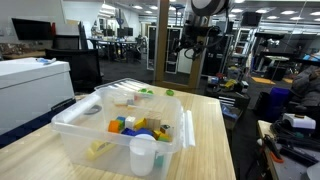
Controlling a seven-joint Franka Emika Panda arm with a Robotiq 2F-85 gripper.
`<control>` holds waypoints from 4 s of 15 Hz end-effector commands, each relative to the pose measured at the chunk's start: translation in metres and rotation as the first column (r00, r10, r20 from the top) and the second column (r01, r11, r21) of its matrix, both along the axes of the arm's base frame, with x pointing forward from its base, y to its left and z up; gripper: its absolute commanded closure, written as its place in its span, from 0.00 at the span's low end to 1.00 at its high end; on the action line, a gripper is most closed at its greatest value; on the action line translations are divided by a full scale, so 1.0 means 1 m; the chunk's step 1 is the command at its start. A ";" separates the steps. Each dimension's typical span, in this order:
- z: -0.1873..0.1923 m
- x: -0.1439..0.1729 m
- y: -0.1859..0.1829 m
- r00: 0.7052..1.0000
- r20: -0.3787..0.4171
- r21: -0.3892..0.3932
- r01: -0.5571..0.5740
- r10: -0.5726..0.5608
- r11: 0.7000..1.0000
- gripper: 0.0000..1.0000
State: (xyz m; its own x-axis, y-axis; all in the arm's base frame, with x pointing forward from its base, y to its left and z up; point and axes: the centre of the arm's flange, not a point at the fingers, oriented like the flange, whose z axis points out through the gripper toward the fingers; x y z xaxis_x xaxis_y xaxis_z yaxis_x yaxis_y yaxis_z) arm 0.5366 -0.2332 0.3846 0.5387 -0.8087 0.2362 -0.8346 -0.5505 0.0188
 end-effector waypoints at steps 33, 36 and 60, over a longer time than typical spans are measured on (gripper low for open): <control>-0.154 0.128 -0.100 0.968 -0.178 0.040 0.187 -0.177 0.982 0.00; -0.179 0.137 -0.079 0.970 -0.209 0.007 0.128 -0.124 0.992 0.00; -0.222 0.126 -0.096 0.964 -0.213 -0.042 0.155 -0.160 0.987 0.88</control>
State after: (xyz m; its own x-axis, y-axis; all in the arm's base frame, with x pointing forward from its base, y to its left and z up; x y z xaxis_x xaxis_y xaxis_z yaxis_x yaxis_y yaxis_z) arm 0.6646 -0.3318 0.1573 0.4414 -0.8868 0.1368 -0.8865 -0.4074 0.2197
